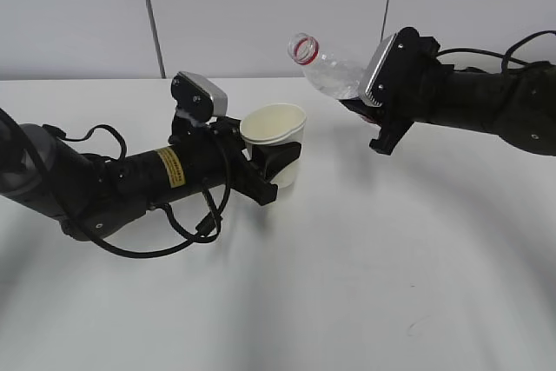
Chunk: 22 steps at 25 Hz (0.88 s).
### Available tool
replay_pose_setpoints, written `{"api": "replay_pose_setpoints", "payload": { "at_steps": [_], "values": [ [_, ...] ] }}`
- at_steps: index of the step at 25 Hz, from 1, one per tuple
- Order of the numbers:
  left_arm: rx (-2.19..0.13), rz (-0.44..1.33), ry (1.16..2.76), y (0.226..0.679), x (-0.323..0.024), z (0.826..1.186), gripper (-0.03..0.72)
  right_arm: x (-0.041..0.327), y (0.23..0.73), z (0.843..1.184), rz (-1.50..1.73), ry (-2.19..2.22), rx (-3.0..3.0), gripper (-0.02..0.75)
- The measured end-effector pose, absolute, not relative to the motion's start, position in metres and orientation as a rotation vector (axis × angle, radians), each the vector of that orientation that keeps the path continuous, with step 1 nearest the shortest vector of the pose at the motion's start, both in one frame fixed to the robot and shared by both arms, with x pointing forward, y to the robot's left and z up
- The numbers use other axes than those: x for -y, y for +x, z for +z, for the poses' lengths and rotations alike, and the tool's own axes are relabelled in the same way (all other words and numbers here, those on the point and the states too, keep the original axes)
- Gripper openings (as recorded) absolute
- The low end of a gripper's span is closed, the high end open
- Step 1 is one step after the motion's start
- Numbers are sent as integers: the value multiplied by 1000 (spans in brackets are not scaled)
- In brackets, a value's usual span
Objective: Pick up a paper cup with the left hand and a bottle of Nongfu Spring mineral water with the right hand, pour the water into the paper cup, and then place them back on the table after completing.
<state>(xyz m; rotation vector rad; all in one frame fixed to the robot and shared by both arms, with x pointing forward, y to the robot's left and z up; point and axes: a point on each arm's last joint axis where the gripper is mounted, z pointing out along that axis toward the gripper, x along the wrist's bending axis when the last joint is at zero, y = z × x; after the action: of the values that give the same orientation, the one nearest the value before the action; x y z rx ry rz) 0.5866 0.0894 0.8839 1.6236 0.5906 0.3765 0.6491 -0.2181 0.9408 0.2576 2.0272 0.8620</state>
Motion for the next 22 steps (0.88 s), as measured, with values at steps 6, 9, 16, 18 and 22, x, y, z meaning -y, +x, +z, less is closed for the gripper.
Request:
{"api": "replay_pose_setpoints", "payload": {
  "at_steps": [6,9,16,18,22],
  "values": [
    [-584,374,1627,586,-89,884,382,219,651,942,790,175,-2006,344],
    [-580,364,1631,585,-89,883,382,219,652,944,763,131,-1996,344],
    [-570,347,1625,584,-88,884,382,220,656,948,691,38,-1979,344],
    [-566,345,1622,584,-88,884,382,220,656,948,662,-1,-1975,344],
    [-564,340,1619,584,-87,885,382,221,657,949,617,-51,-1960,344]
  ]
}}
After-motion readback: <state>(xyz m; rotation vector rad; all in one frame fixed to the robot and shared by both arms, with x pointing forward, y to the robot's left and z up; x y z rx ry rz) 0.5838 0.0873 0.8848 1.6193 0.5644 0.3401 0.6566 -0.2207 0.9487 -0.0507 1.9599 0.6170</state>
